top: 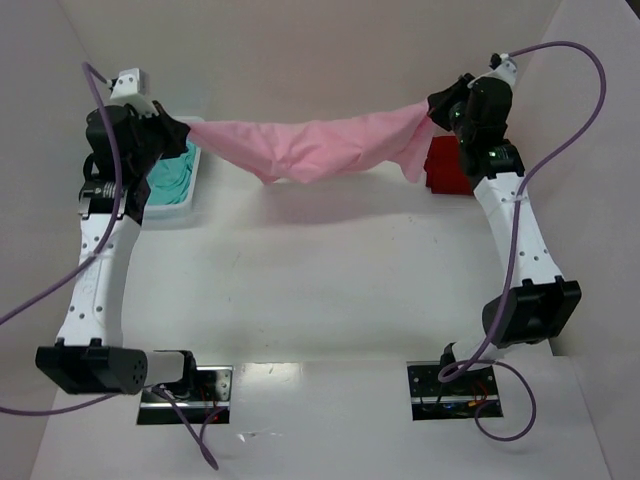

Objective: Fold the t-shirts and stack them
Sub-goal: Flatten out the tshirt

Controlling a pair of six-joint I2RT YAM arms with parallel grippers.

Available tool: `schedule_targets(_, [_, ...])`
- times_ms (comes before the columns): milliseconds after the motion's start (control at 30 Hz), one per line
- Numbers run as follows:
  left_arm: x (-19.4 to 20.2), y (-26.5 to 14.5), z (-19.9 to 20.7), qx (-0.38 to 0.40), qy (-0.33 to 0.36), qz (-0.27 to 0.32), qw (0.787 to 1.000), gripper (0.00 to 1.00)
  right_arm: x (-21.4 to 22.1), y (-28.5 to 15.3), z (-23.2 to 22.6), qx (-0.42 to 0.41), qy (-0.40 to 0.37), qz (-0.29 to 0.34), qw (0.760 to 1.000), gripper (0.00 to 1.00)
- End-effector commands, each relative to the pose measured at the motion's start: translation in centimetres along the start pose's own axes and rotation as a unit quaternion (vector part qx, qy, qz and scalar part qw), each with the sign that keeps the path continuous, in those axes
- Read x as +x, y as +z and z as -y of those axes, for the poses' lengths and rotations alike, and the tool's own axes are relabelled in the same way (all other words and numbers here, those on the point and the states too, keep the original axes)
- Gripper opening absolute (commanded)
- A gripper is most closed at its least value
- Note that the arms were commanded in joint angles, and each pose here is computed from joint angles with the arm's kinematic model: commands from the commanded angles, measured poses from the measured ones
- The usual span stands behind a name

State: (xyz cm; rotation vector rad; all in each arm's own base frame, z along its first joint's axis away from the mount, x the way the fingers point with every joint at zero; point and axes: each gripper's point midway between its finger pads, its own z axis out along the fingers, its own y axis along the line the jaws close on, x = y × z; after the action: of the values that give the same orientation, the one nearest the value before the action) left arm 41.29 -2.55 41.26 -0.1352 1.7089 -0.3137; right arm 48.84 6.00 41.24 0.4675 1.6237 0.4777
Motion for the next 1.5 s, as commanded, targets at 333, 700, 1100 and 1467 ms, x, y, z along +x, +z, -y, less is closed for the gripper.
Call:
schedule_targets(333, [-4.5,-8.5,-1.1,-0.081,0.014,0.078,0.994,0.0,-6.9,-8.8,-2.1,-0.039,-0.007,0.074,0.996,0.0])
schedule_targets(700, [-9.4,-8.4,-1.6,-0.114,0.017,0.138,0.984,0.0,-9.8,-14.6,0.2,0.012,0.013,0.16,0.987,0.0])
schedule_targets(1100, [-7.4,-6.4,0.0,-0.053,0.017,0.105,0.993,0.0,-5.5,-15.1,-0.4,-0.026,0.025,0.076,0.996,0.0])
schedule_targets(1467, [-2.0,-3.7,-0.8,-0.057,-0.006,-0.015,0.998,0.0,2.2,-18.2,0.8,-0.034,0.058,-0.046,0.997,0.0])
